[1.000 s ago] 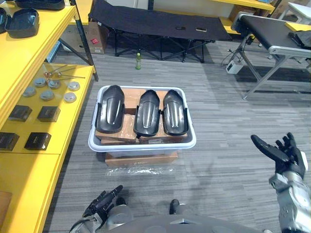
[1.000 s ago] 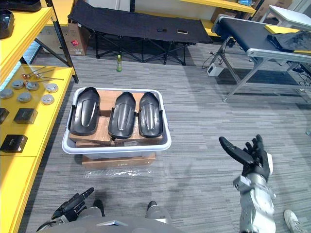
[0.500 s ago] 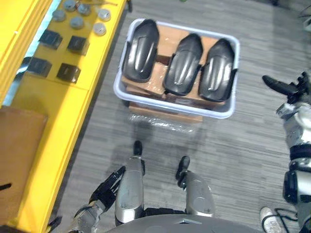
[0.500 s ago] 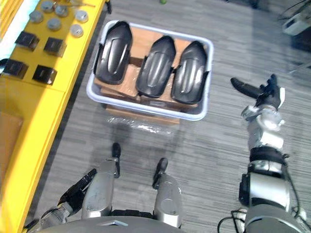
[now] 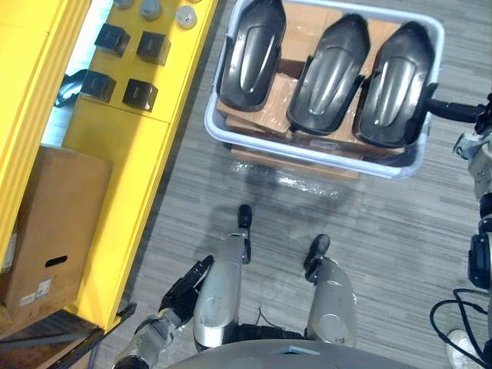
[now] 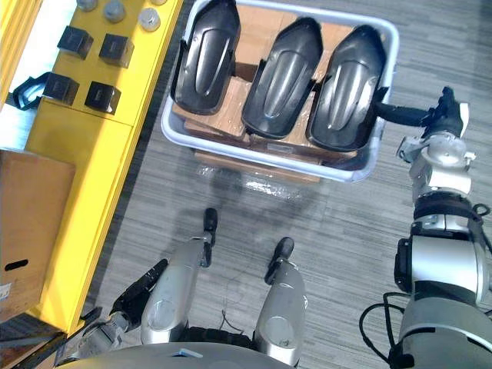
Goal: Walk over and take three plastic housings, then place them on the shelf
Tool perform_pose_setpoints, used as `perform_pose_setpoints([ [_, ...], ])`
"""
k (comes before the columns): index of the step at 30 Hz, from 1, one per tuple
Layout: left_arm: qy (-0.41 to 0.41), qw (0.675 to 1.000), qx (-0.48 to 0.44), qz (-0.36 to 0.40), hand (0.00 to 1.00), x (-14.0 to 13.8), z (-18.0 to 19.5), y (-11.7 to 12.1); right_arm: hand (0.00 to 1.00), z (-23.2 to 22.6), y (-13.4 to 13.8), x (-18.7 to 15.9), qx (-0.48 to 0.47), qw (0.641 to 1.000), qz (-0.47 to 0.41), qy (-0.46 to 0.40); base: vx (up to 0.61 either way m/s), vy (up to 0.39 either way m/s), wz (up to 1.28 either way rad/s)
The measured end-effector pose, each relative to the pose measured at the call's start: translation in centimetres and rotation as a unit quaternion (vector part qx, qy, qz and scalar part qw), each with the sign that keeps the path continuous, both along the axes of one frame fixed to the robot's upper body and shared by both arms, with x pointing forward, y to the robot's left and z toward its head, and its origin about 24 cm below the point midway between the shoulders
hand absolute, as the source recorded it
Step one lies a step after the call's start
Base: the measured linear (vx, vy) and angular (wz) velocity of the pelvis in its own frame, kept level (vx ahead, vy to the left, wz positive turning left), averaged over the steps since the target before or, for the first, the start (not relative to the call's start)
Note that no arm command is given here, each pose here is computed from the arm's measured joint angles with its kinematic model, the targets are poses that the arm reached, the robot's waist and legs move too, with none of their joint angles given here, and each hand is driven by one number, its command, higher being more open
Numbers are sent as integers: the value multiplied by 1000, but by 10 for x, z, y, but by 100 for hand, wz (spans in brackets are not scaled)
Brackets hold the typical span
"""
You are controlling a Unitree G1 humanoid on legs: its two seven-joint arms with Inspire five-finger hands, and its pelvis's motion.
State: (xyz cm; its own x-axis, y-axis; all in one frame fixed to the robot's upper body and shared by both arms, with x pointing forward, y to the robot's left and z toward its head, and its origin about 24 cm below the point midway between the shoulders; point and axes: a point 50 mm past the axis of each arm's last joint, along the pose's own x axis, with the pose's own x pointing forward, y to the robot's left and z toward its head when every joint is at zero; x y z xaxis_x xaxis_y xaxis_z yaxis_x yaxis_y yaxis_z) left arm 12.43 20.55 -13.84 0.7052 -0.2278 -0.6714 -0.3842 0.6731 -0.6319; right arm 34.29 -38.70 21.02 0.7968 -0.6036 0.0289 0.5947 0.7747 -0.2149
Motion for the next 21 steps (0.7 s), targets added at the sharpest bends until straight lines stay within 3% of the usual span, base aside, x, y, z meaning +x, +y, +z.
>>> perform_pose_setpoints([
  [3, -8, 1000, -6, -5, 100, 5, 1, -2, 100, -2, 1, 2, -10, 999, 0, 35, -18, -43, 15],
  [4, -10, 1000, -10, -3, 100, 6, 1, -3, 0, -5, 3, 3, -10, 999, 11, 49, -25, -62, 21],
  [8, -15, 1000, -17, -6, 100, 10, 2, -5, 0, -2, 8, 8, -50, 994, 39, 88, -45, -52, 15],
  [15, -21, 1000, -18, -6, 100, 13, 3, -4, 0, 4, -9, -4, -127, 981, 1, 148, -50, -27, 7],
  [21, -37, 999, -9, 16, 100, 18, 5, -3, 0, -18, 10, 8, -120, 975, 41, 183, -7, -8, -2],
])
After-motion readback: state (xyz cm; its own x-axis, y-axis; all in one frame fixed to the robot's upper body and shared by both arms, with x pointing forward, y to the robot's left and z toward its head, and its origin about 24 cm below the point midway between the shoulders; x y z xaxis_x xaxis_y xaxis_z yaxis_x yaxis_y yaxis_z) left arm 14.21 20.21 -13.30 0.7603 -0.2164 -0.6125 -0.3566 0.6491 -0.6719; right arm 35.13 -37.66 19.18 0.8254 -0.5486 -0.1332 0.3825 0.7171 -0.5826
